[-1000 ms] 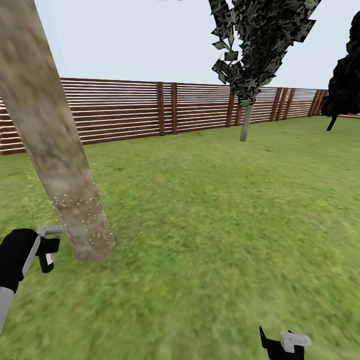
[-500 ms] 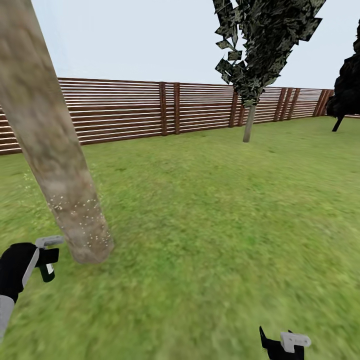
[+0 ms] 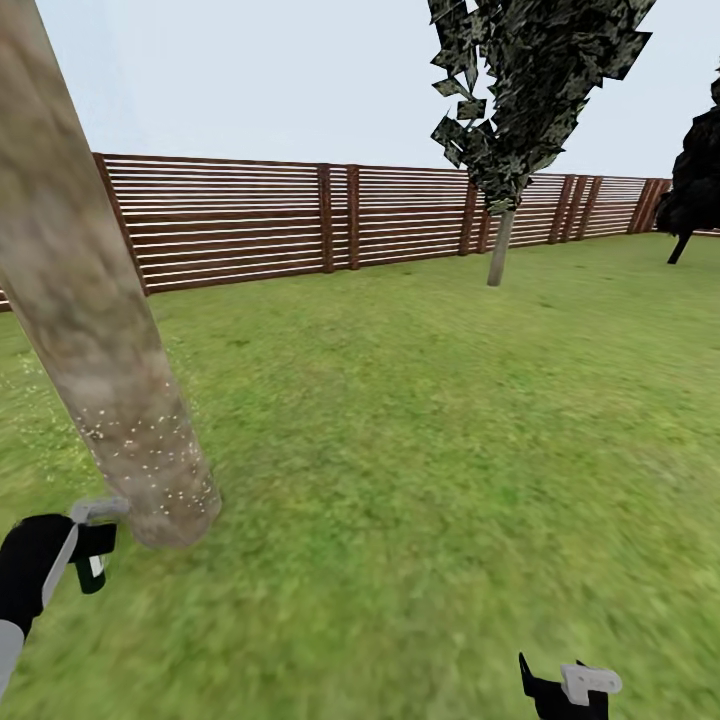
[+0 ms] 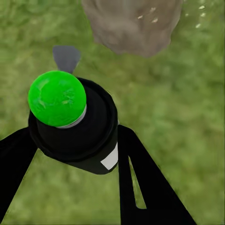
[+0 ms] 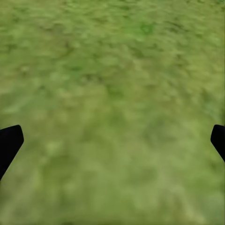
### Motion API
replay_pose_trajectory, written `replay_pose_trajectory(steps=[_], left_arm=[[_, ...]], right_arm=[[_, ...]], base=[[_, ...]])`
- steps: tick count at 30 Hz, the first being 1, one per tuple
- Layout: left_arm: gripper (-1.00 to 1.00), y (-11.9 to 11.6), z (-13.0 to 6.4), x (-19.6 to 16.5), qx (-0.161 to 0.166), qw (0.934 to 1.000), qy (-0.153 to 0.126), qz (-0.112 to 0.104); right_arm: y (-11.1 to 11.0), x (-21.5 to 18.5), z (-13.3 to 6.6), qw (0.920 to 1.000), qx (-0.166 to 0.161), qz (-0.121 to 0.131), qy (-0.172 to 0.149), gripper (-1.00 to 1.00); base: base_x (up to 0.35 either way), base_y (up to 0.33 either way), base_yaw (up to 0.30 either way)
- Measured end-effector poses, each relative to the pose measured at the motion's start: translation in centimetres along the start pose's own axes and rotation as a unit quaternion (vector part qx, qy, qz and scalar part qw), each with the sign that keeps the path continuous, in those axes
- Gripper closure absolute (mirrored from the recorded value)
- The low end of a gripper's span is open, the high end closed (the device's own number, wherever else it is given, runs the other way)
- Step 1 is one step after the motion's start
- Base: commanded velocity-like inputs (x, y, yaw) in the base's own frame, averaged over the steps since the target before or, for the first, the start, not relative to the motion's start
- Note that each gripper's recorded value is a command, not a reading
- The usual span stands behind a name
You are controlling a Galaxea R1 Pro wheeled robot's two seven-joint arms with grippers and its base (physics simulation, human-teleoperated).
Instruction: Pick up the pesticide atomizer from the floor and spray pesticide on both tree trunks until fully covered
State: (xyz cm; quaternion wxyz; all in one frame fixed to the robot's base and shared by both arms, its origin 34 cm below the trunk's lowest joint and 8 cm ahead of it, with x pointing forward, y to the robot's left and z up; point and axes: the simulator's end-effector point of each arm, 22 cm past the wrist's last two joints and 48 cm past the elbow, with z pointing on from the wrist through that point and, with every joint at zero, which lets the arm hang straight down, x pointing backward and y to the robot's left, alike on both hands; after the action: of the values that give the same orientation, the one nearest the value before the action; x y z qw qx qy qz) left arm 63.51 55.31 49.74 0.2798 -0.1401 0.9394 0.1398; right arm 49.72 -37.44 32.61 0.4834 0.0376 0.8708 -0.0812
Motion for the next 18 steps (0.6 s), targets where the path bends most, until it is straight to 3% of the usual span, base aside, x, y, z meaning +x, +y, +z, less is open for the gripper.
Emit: replay_pose_trajectory(steps=[2,4,6,7,8,10,12,13,14,18], left_arm=[[1.00,-0.3,0.3,0.9,0.003,1.0000,0.001,0.003],[1.00,-3.1,0.7,2.1,0.024,0.9997,0.010,0.000],[1.00,-3.8,0.8,2.5,0.026,0.9996,0.013,0.003],[1.00,-2.9,0.8,2.5,0.019,0.9997,0.014,0.004],[1.00,0.0,1.3,3.1,0.000,0.9998,0.021,0.004],[1.00,-0.1,1.6,3.0,0.002,0.9999,0.009,0.005],[1.00,-1.7,1.8,3.3,0.014,0.9999,0.008,0.003],[1.00,-3.6,1.9,3.7,0.028,0.9996,0.009,0.002],[1.00,-3.8,1.9,3.8,0.028,0.9996,0.009,0.003],[1.00,-1.8,2.1,5.2,0.013,0.9997,0.018,0.008]], right_arm=[[0.0,0.0,0.0,1.0000,0.000,0.000,0.000,-1.00],[0.0,0.0,0.0,1.0000,0.000,0.000,0.000,-1.00],[0.0,0.0,0.0,1.0000,0.000,0.000,0.000,-1.00],[0.0,0.0,0.0,1.0000,0.000,0.000,0.000,-1.00],[0.0,0.0,0.0,1.0000,0.000,0.000,0.000,-1.00],[0.0,0.0,0.0,1.0000,0.000,0.000,0.000,-1.00],[0.0,0.0,0.0,1.0000,0.000,0.000,0.000,-1.00],[0.0,0.0,0.0,1.0000,0.000,0.000,0.000,-1.00],[0.0,0.0,0.0,1.0000,0.000,0.000,0.000,-1.00],[0.0,0.0,0.0,1.0000,0.000,0.000,0.000,-1.00]], base=[[0.001,0.000,0.000],[0.000,0.000,0.000],[0.000,0.000,0.000],[0.000,0.000,0.000],[0.000,0.000,0.000],[0.000,0.000,0.000],[0.000,0.000,0.000],[0.000,0.000,0.000],[0.038,0.000,0.000],[0.257,0.073,0.000]])
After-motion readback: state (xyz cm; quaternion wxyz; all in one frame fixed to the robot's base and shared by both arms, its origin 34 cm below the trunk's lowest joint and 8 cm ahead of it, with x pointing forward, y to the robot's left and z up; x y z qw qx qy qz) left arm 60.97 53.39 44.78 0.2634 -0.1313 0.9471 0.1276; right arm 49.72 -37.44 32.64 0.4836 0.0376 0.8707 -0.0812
